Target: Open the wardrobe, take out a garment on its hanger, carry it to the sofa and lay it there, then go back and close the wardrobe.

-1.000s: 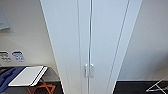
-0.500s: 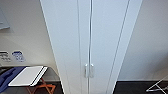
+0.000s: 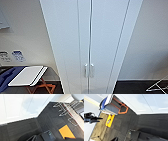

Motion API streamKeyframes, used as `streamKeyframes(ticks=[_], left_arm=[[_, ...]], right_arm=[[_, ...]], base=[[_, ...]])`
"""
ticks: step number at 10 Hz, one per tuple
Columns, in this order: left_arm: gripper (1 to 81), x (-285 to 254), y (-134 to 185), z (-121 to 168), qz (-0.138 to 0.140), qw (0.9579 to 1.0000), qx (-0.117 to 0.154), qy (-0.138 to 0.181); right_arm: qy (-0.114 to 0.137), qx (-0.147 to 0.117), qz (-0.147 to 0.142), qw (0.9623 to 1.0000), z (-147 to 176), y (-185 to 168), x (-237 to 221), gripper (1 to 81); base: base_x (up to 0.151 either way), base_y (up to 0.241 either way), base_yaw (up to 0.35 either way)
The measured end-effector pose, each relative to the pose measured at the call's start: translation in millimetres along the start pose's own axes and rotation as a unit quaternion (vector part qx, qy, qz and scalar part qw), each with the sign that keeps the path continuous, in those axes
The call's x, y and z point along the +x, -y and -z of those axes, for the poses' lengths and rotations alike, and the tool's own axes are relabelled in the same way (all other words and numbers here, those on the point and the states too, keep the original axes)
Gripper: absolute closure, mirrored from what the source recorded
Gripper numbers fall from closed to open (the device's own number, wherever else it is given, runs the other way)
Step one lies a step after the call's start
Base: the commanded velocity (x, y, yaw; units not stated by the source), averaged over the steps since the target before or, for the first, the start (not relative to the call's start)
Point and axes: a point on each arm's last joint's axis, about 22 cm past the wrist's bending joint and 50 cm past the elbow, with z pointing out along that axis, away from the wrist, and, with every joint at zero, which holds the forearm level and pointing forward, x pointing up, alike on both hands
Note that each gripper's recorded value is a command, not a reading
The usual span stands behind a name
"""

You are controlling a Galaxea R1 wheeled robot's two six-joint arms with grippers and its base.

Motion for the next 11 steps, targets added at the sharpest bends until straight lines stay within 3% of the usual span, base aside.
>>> streamKeyframes(ticks=[3,6,11], left_arm=[[1.0,54.3,10.1,21.3,-0.035,0.9992,0.011,-0.017],[1.0,103.5,3.1,25.9,-0.066,0.9974,0.007,-0.029],[1.0,196.2,-3.5,32.8,-0.101,0.9924,0.009,-0.069]], right_arm=[[-0.034,0.004,0.056,0.9978,17.6,12.2,80.0,1.0],[-0.044,0.013,0.105,0.9934,29.5,36.8,141.5,1.0],[-0.082,0.022,0.146,0.9857,39.1,65.4,225.1,1.0]], base=[[0.000,0.000,0.000],[0.000,0.000,0.000],[0.000,0.000,0.000]])
